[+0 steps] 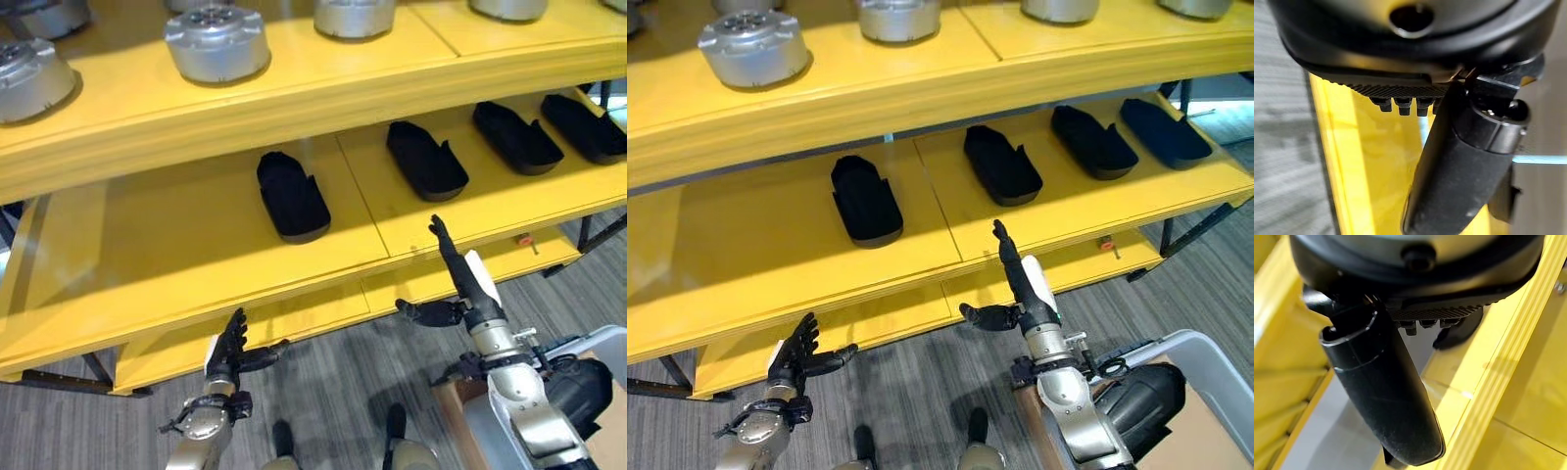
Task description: Move parts from the plastic box to the shelf.
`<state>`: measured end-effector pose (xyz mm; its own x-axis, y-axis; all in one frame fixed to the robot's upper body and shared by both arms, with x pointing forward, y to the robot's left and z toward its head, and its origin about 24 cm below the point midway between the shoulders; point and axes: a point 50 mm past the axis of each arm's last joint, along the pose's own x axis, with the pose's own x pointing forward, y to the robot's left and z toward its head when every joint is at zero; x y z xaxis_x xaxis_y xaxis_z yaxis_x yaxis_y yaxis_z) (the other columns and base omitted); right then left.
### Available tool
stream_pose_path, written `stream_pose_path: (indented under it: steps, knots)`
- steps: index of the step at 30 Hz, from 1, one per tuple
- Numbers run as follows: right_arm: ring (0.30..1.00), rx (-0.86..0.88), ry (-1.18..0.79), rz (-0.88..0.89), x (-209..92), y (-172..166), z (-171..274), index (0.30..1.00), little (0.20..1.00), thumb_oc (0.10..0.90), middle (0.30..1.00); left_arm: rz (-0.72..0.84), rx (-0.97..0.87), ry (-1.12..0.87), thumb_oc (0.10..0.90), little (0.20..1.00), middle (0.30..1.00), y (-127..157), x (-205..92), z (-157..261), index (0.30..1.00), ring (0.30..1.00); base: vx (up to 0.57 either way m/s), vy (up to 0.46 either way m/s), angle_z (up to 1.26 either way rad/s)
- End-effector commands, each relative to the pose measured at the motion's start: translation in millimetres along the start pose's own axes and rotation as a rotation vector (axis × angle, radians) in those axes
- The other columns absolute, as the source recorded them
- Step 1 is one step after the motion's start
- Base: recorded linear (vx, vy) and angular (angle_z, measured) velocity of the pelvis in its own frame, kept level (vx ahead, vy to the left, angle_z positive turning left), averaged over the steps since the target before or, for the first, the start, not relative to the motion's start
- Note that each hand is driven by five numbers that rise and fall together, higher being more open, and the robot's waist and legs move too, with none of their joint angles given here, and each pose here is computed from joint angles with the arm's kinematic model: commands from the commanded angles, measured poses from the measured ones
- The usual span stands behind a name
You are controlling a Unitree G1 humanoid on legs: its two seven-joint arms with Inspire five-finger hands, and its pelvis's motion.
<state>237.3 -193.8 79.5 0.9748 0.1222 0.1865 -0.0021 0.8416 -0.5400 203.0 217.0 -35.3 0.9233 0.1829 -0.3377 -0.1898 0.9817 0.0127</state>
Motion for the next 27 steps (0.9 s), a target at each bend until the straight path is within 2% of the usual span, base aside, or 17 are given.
stream_pose_path:
  steps: [1,9,13,16,23,27]
  knots:
    - [1.000,0.089,-0.233,-0.110,12.1,-16.1,36.6,1.000,1.000,0.900,1.000,-0.024,-0.048,-0.272,0.900,1.000,1.000,0.2,7.0,51.9,1.000,1.000,-0.01,-0.179,-0.09]
    - [1.000,0.105,-0.215,-0.124,13.5,-18.8,32.1,1.000,1.000,0.900,1.000,-0.049,-0.109,-0.327,0.900,1.000,1.000,-9.7,4.3,63.2,1.000,1.000,-0.02,-0.087,-0.19]
    - [1.000,0.151,-0.216,-0.084,25.5,-9.2,32.1,1.000,1.000,0.900,1.000,-0.039,-0.142,-0.352,0.900,1.000,1.000,-8.1,0.1,66.6,1.000,1.000,0.01,0.017,-0.61]
    - [1.000,0.178,-0.186,-0.070,24.4,-7.8,27.0,1.000,1.000,0.900,1.000,-0.065,-0.137,-0.348,0.900,1.000,1.000,-10.4,-0.7,64.4,1.000,1.000,0.04,0.141,-0.88]
    - [1.000,0.268,-0.159,-0.061,25.5,0.5,25.5,1.000,1.000,0.900,1.000,-0.070,-0.098,-0.366,0.900,1.000,1.000,-7.5,-0.4,69.9,1.000,1.000,-0.01,0.191,-0.11]
    - [1.000,0.234,-0.157,-0.055,21.8,0.3,25.5,1.000,1.000,0.900,1.000,-0.077,-0.069,-0.392,0.900,1.000,1.000,-7.5,0.7,76.3,1.000,1.000,-0.03,0.225,-0.72]
